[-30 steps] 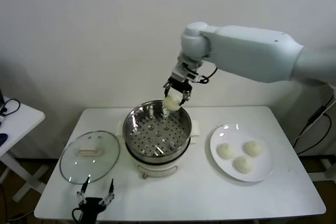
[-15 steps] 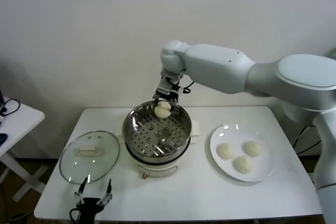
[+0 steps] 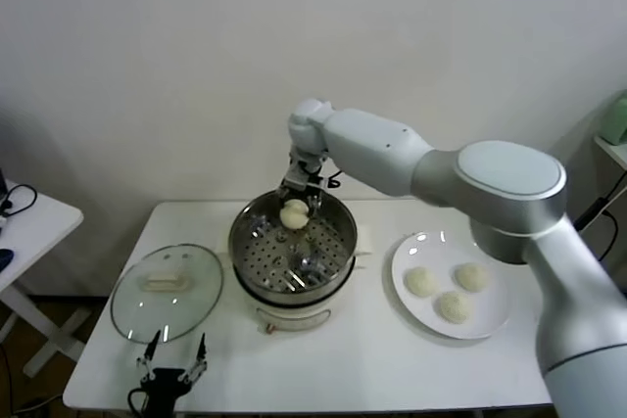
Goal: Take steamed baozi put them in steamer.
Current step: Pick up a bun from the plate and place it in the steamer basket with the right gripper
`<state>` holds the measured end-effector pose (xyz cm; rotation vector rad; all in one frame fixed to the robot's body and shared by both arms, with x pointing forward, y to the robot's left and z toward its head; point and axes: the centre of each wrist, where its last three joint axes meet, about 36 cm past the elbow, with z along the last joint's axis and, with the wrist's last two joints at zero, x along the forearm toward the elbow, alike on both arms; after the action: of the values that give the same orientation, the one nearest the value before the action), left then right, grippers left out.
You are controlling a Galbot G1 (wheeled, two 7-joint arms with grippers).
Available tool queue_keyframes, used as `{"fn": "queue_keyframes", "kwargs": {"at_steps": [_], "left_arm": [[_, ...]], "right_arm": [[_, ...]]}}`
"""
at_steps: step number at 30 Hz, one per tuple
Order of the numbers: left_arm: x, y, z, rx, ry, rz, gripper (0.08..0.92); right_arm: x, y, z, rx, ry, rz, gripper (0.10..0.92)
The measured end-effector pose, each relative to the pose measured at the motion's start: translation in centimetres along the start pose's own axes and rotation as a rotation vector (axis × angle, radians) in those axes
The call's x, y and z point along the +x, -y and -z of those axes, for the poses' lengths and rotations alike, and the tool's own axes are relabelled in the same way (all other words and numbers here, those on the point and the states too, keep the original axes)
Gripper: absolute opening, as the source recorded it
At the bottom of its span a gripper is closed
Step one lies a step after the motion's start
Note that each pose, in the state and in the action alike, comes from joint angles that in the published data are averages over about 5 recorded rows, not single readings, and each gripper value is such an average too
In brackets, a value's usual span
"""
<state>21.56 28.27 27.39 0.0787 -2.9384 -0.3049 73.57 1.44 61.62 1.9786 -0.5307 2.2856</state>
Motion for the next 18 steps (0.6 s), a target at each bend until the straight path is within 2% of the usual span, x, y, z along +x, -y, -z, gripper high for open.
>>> {"fn": "queue_keyframes", "kwargs": {"at_steps": [6,13,18], "left_arm": [[0.0,-0.06,0.0,-0.001,0.001,0.0,0.823],[0.13,-0.04,0.04,-0.001,0.0,-0.002,0.823],[0.15,-0.01,0.18,-0.002,0.002,-0.004,0.823]], "right_arm": [[-0.46,0.13,-0.19,0.0,0.006,-0.001,0.667],[-0.32,-0.05,-0.49,-0.006,0.02,-0.001,0.804],[0.34,-0.19,-0.64,-0.019,0.035,-0.012,0.822]]}}
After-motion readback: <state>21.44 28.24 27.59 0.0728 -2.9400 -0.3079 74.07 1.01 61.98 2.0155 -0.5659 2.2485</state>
